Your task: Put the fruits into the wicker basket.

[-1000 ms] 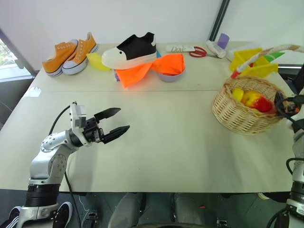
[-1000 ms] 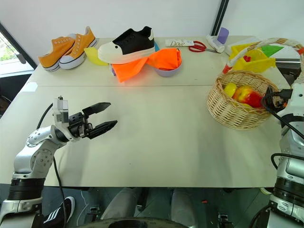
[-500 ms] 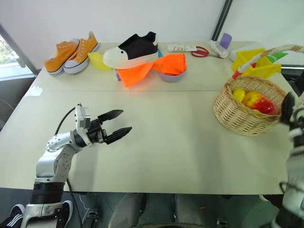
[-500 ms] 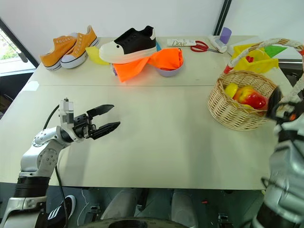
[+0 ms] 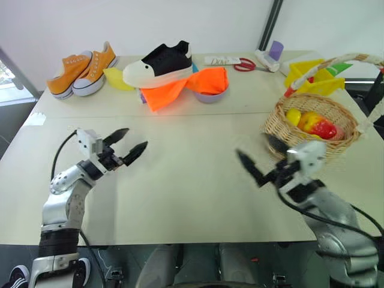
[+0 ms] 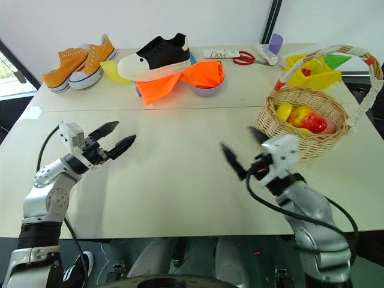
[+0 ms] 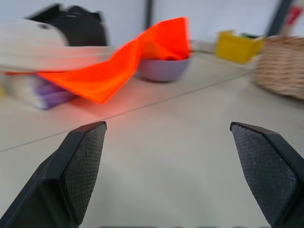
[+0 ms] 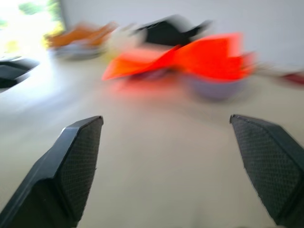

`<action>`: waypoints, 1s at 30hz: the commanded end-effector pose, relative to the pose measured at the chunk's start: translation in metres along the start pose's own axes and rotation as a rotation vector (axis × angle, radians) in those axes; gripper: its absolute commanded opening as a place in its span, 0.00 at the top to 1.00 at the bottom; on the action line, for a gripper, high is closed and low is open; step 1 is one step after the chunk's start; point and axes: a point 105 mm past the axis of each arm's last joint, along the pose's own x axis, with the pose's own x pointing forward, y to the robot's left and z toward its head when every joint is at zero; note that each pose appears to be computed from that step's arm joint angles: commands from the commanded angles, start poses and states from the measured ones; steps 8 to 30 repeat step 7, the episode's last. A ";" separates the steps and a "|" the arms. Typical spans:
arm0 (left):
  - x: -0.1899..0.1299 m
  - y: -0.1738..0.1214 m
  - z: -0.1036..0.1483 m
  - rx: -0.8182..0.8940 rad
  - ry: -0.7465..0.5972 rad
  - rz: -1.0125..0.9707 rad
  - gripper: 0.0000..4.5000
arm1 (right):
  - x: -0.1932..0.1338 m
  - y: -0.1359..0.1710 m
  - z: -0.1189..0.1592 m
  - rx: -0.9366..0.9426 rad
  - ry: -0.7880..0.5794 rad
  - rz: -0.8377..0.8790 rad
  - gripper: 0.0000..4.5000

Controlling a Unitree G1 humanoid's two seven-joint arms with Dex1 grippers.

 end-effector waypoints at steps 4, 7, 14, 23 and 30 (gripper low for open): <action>-0.027 0.030 0.012 0.083 -0.016 0.211 0.00 | 0.026 0.010 -0.013 -0.035 0.036 0.223 0.01; -0.042 0.034 0.011 0.116 0.031 0.263 0.00 | 0.034 0.008 -0.013 -0.022 0.018 0.257 0.01; -0.042 0.034 0.011 0.116 0.031 0.263 0.00 | 0.034 0.008 -0.013 -0.022 0.018 0.257 0.01; -0.042 0.034 0.011 0.116 0.031 0.263 0.00 | 0.034 0.008 -0.013 -0.022 0.018 0.257 0.01; -0.042 0.034 0.011 0.116 0.031 0.263 0.00 | 0.034 0.008 -0.013 -0.022 0.018 0.257 0.01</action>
